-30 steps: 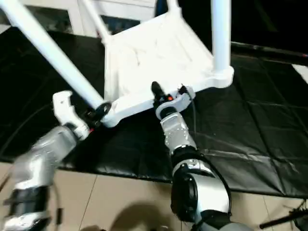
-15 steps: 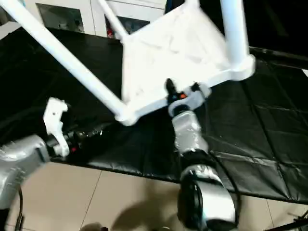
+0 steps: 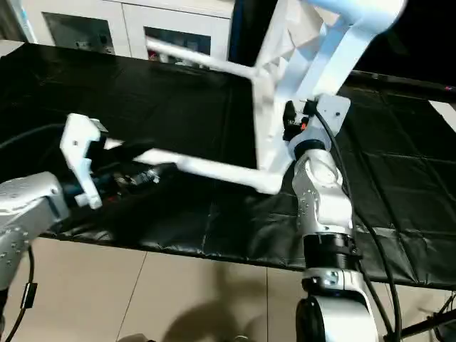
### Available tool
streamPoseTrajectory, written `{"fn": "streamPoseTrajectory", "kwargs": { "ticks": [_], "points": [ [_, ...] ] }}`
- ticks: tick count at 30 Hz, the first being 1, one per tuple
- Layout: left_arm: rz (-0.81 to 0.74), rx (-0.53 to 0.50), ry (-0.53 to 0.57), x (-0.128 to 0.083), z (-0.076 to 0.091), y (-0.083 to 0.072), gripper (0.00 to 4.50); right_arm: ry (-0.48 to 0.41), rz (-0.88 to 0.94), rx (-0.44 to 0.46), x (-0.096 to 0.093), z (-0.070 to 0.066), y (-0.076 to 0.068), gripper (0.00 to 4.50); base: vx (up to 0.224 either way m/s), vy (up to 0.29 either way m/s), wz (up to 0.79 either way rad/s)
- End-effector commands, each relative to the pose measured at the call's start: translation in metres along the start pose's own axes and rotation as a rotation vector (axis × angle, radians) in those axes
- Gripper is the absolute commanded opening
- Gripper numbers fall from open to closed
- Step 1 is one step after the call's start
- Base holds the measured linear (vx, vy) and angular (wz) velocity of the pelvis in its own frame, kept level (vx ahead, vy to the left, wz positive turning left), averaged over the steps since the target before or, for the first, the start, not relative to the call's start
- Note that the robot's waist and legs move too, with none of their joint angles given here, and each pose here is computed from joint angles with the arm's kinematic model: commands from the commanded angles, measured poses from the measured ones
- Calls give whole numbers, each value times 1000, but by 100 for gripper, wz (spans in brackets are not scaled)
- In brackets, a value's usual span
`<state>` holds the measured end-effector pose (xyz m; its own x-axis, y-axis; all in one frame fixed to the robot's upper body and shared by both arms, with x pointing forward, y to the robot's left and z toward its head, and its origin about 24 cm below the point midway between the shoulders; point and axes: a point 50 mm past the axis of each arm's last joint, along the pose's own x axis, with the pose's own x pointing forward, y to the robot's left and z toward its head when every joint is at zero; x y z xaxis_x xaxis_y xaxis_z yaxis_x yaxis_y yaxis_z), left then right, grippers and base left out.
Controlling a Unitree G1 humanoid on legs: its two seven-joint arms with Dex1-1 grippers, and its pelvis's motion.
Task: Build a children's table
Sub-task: Flip table
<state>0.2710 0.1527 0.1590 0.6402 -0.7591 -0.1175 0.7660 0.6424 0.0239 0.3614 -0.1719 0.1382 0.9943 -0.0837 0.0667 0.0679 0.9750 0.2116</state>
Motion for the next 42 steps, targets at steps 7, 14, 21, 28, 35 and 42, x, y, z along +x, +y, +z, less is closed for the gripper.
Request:
{"fn": "streamPoseTrajectory", "kwargs": {
  "ticks": [7,14,21,28,35,42],
  "points": [
    [-24,97,14,5,8,-3,368,15,36,-109,0,7,13,191,0,0,0],
    [-15,226,43,9,17,2,368,109,81,-172,3,-7,27,191,0,0,0],
    [-22,389,49,9,30,2,368,160,80,-163,3,-21,30,261,0,0,0],
    [-36,487,-1,1,61,5,368,199,89,-161,3,-35,26,300,0,0,0],
    [34,659,-99,-10,108,18,368,231,104,-155,1,-57,19,300,0,0,0],
    [181,865,-151,-16,139,33,433,232,114,-138,1,-62,20,222,0,0,0]
  ]
}}
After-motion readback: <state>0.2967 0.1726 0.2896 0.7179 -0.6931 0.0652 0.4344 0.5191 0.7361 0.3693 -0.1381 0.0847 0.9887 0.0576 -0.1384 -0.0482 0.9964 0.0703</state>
